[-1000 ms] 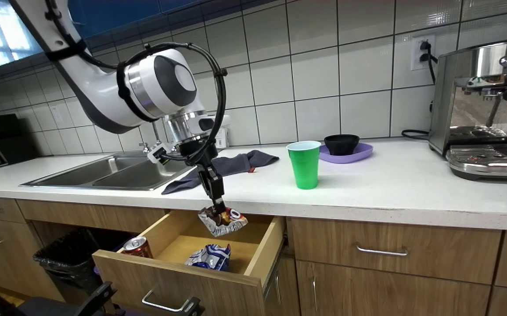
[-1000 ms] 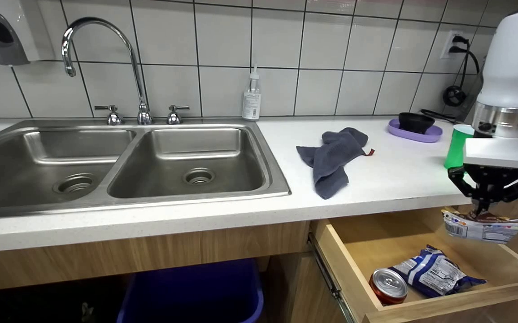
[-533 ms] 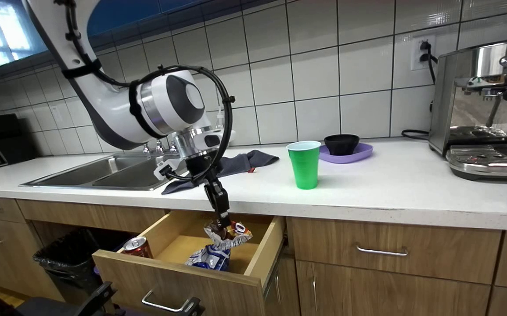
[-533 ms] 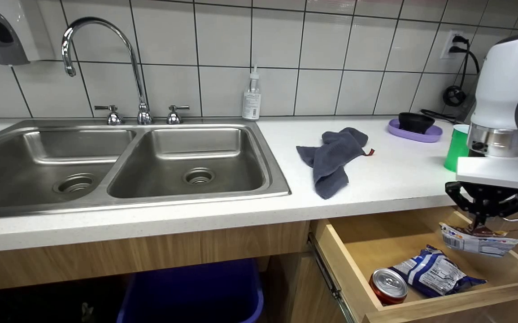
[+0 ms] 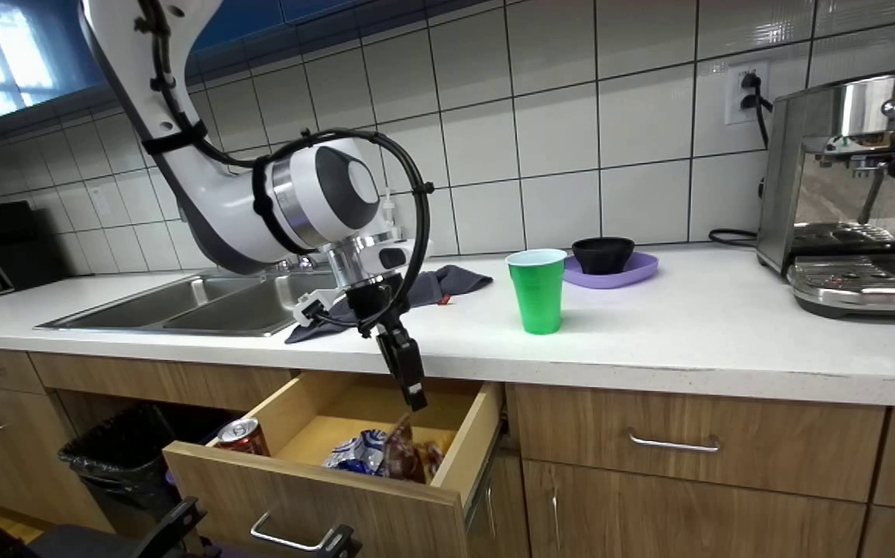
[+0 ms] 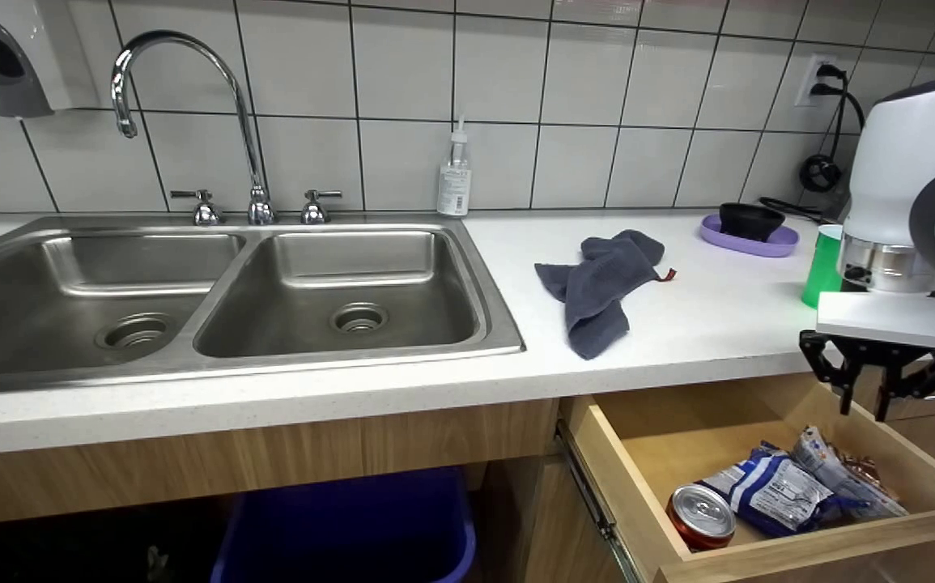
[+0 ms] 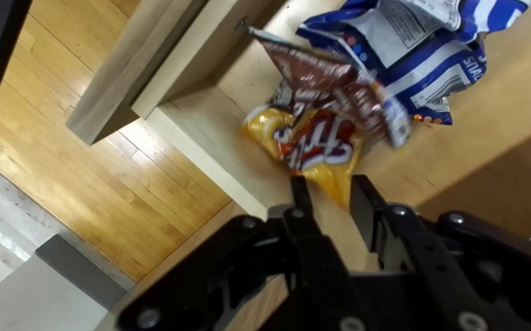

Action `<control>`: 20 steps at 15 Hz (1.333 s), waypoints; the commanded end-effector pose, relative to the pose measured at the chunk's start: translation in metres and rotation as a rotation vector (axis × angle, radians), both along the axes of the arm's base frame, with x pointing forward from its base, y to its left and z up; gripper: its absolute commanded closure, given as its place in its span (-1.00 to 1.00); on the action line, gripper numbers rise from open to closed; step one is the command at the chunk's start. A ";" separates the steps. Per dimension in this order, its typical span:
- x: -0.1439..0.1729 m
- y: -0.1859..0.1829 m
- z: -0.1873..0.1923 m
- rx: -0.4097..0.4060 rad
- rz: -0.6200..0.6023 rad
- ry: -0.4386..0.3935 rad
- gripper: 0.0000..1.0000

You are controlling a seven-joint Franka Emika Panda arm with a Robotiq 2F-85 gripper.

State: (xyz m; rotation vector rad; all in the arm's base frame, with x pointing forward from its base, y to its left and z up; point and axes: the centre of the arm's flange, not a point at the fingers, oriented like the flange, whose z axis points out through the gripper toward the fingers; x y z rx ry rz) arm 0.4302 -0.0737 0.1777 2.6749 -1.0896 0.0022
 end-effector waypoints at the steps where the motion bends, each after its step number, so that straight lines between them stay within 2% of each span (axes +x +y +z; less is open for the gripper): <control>1: 0.009 -0.002 -0.001 -0.018 0.000 -0.017 -0.23; 6: 0.018 -0.003 0.012 -0.018 0.003 -0.041 -0.98; 14: 0.022 -0.006 0.044 0.010 0.020 -0.058 -1.00; 20: 0.025 -0.010 0.062 0.040 0.088 -0.066 -1.00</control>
